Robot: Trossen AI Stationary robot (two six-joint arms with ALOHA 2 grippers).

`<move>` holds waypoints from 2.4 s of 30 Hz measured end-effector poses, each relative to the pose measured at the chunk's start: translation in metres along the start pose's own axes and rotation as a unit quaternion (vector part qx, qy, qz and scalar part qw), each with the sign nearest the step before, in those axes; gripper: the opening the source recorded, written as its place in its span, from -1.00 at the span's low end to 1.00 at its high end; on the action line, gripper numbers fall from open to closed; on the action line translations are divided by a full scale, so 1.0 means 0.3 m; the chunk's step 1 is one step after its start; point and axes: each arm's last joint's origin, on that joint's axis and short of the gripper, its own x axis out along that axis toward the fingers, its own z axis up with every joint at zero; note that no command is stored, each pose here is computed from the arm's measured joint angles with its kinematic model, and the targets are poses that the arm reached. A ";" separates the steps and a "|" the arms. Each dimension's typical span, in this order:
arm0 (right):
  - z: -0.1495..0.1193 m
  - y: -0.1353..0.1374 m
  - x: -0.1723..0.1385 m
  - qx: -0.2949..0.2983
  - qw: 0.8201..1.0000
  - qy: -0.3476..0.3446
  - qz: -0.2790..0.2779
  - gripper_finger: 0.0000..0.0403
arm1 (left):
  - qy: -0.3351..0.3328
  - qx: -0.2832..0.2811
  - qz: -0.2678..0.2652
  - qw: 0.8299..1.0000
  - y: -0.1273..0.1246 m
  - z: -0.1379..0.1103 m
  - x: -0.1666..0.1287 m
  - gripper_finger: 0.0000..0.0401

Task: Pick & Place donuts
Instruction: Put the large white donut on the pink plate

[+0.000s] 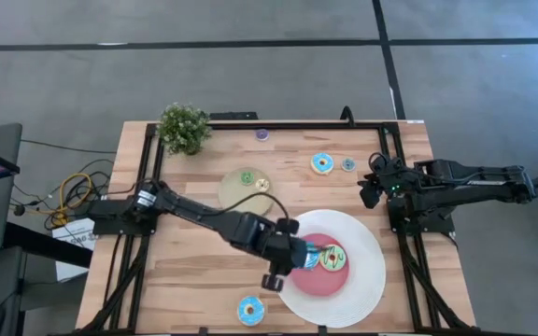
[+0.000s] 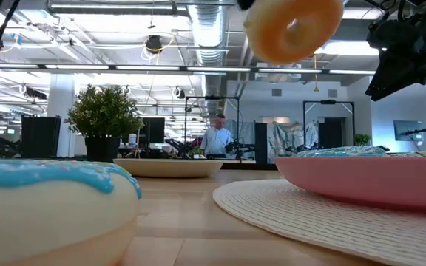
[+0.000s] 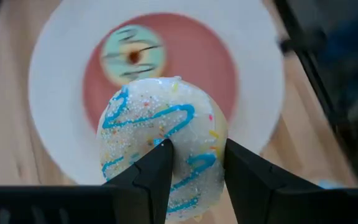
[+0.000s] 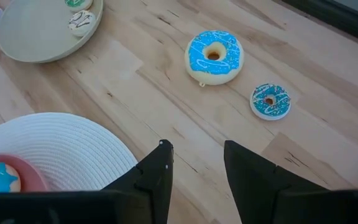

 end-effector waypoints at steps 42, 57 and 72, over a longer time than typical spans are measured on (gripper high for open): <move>-0.014 -0.009 0.000 -0.027 0.999 0.023 -0.010 -0.33 | -0.024 0.247 -0.029 0.968 -0.020 -0.064 0.457 -0.37; -0.014 -0.009 0.000 -0.026 0.999 0.022 -0.011 -0.34 | 0.009 0.185 0.005 0.983 -0.013 -0.089 0.468 -0.37; -0.013 -0.010 0.000 -0.027 0.999 0.020 -0.014 -0.33 | 0.001 0.103 0.032 0.994 -0.002 -0.070 0.455 0.02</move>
